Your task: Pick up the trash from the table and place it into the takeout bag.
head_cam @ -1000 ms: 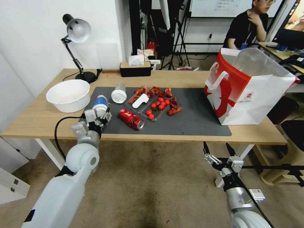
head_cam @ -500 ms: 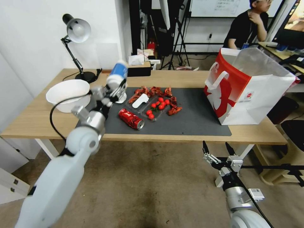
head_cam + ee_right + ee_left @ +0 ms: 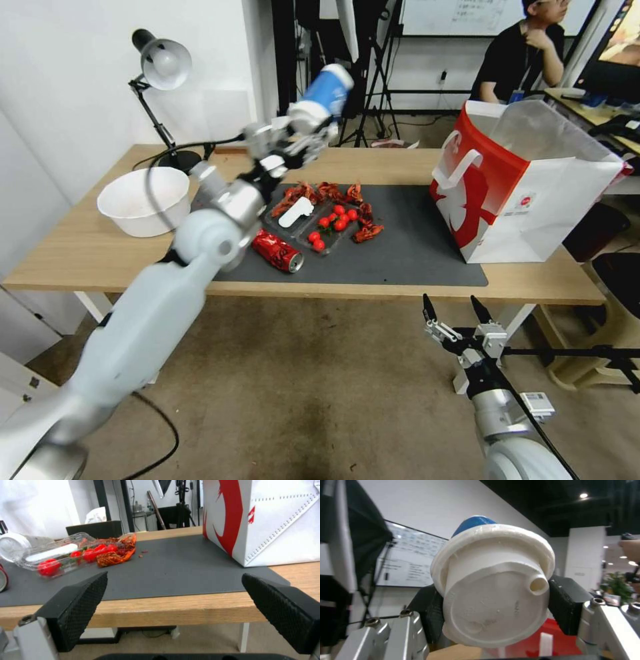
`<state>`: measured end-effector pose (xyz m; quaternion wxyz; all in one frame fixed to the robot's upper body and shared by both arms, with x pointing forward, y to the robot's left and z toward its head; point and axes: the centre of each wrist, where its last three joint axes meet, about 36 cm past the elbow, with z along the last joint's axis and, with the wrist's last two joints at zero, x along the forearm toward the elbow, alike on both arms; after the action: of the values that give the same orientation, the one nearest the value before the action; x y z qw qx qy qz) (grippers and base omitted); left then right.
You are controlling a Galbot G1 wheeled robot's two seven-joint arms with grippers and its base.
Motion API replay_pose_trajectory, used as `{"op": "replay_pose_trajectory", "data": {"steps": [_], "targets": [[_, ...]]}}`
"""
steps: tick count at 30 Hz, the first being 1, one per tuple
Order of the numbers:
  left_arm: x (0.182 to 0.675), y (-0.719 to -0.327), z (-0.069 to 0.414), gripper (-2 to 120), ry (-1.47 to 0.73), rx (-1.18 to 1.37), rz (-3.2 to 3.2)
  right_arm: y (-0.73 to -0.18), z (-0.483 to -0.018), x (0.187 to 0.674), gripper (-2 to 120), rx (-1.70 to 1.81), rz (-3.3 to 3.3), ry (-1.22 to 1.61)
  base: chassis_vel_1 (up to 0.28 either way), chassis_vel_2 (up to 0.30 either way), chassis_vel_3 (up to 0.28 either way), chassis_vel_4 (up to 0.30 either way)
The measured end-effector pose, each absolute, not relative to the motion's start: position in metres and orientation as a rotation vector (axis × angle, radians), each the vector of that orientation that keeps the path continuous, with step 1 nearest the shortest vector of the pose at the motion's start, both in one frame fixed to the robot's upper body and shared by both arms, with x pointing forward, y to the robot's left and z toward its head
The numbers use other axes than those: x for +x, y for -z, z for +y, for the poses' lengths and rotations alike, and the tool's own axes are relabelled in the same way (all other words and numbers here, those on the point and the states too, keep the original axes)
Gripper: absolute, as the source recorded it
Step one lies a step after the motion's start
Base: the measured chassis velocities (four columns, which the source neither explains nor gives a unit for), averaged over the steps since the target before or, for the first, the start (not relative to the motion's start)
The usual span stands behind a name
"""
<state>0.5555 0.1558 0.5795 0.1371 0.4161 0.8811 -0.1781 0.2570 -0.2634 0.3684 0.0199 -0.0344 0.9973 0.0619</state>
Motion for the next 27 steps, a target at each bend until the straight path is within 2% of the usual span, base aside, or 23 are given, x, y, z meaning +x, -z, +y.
{"op": "replay_pose_trajectory", "data": {"steps": [4,13,20,27], "targets": [[0.577,-0.588,0.116,63,0.501,1.342,2.485,-0.371,-0.261,0.254,100,-0.094,3.088,-0.197,0.0,0.0,0.0,0.0],[0.617,-0.605,0.104,63,0.305,1.677,2.282,-0.366,-0.261,0.257,100,-0.129,3.094,-0.185,0.0,0.0,0.0,0.0],[0.645,-0.624,0.077,63,0.169,1.814,2.198,-0.364,-0.262,0.255,100,-0.124,3.102,-0.185,0.0,0.0,0.0,0.0],[0.66,-0.622,0.034,63,0.09,1.887,2.193,-0.365,-0.261,0.254,100,-0.121,3.095,-0.194,0.0,0.0,0.0,0.0]]}}
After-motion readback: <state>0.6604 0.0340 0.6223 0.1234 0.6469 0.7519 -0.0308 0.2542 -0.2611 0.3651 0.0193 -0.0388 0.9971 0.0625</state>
